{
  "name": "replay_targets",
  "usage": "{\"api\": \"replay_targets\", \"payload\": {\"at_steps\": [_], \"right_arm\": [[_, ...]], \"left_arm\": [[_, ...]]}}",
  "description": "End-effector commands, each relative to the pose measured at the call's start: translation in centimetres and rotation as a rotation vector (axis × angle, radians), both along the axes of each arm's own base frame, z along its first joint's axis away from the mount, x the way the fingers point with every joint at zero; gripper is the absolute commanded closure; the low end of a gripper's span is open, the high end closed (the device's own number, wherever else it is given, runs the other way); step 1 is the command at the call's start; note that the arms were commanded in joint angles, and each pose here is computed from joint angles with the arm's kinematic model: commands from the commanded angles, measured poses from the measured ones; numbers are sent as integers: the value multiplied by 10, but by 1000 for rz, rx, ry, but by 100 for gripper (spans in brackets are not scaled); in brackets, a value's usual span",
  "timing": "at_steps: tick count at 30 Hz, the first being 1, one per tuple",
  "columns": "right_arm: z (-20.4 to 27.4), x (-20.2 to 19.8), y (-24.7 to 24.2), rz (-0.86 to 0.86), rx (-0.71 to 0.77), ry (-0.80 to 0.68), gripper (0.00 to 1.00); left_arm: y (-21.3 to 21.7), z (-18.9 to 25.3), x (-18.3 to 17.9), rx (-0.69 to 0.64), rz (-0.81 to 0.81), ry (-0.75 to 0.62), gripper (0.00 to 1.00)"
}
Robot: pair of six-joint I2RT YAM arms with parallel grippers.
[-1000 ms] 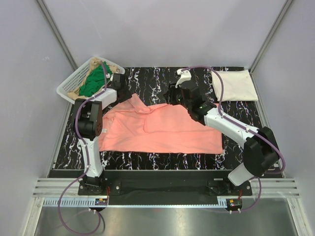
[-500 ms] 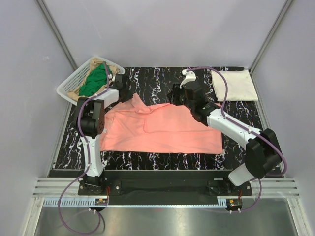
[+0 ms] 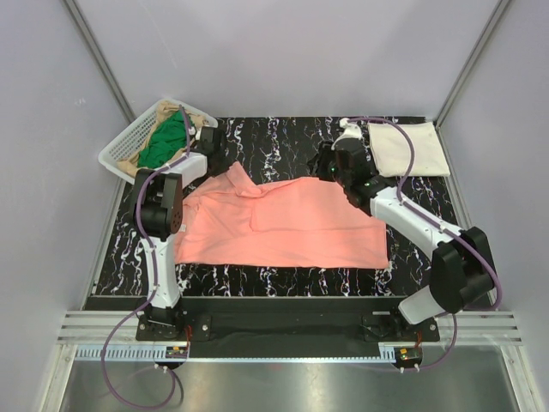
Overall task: Fold and stack the t-shirts
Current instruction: Fold the tshirt
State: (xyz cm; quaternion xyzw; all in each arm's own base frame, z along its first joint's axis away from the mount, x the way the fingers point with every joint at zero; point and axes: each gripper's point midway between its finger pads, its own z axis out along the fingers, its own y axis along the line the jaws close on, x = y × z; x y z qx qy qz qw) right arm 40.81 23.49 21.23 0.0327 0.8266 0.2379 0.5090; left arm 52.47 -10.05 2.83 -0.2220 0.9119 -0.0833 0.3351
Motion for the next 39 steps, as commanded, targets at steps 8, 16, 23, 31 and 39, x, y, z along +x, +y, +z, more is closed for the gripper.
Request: {"api": "replay_targets", "payload": {"at_steps": [8, 16, 23, 31, 39], "right_arm": [[-40, 6, -112, -512, 49, 274, 48], [-75, -5, -186, -917, 102, 442, 49], [-102, 6, -221, -1109, 126, 556, 51], [-133, 41, -231, -1174, 92, 600, 54], [-135, 61, -241, -1218, 84, 563, 54]], "left_arm": [[-2, 76, 21, -21, 19, -162, 100], [-2, 112, 8, -45, 7, -218, 100], [-7, 126, -2, -75, -21, -234, 100], [-8, 135, -10, -78, -41, -248, 100], [-7, 135, -10, -73, -40, -250, 100]]}}
